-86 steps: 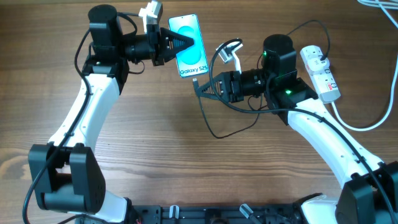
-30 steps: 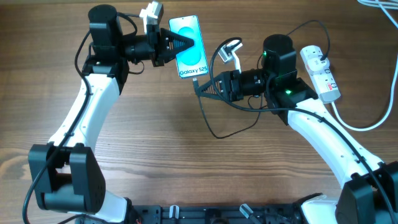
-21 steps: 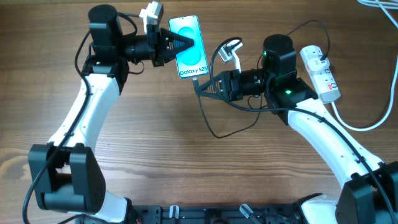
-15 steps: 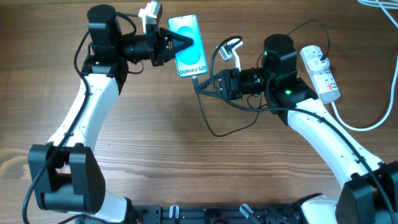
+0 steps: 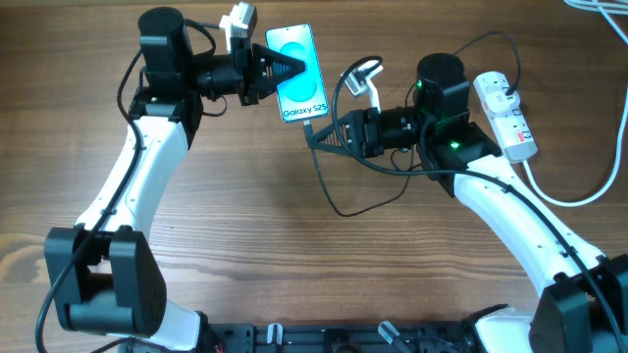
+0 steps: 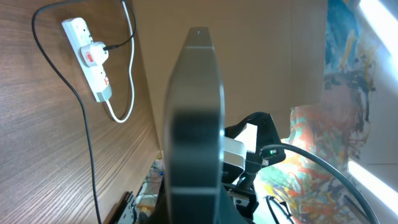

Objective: Plug charger to phone and switch on socket

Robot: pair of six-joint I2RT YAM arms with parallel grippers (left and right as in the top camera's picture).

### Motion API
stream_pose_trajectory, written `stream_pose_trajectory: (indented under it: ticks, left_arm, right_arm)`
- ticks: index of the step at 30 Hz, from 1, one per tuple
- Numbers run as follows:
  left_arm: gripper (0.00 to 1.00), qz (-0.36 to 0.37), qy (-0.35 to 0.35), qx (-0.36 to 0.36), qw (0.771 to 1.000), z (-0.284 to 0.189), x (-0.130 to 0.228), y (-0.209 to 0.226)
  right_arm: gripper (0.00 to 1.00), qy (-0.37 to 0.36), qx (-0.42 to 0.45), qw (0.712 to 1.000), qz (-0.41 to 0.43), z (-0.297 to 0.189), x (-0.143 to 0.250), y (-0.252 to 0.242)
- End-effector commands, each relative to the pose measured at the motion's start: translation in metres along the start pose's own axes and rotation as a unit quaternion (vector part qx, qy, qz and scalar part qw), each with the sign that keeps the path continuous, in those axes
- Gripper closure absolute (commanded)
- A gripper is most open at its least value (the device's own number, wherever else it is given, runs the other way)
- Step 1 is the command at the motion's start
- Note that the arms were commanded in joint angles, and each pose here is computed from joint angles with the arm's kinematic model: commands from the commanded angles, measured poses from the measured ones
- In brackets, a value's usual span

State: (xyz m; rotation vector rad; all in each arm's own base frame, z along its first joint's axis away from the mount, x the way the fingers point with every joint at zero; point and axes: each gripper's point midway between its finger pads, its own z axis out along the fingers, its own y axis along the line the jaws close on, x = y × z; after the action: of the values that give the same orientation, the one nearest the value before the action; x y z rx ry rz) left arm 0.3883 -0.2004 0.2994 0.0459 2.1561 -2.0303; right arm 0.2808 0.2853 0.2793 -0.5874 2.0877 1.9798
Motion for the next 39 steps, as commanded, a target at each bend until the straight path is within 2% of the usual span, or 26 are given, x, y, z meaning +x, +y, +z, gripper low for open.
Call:
stream_pose_trajectory:
  ticks: [1,14,24,39]
  left_arm:
    - [0.96,0.012,0.006,0.007,1.0,-0.002,0.004,-0.016]
    - [0.96,0.017,0.007,0.008,1.0,-0.002,0.005,-0.016]
    - [0.96,-0.03,-0.016,-0.001,0.999,-0.002,-0.003,-0.013]
    - [0.96,-0.028,-0.007,0.002,1.0,-0.001,0.0,-0.014]
  right_arm:
    - [0.96,0.008,-0.009,1.0,-0.003,0.0,0.005,0.005]
    - [0.96,-0.009,-0.006,1.0,0.009,-0.007,-0.005,0.006]
    - [0.96,-0.001,-0.012,1.0,0.012,-0.006,-0.002,0.008]
    - [0.96,-0.018,0.001,1.0,0.012,-0.006,-0.008,0.003]
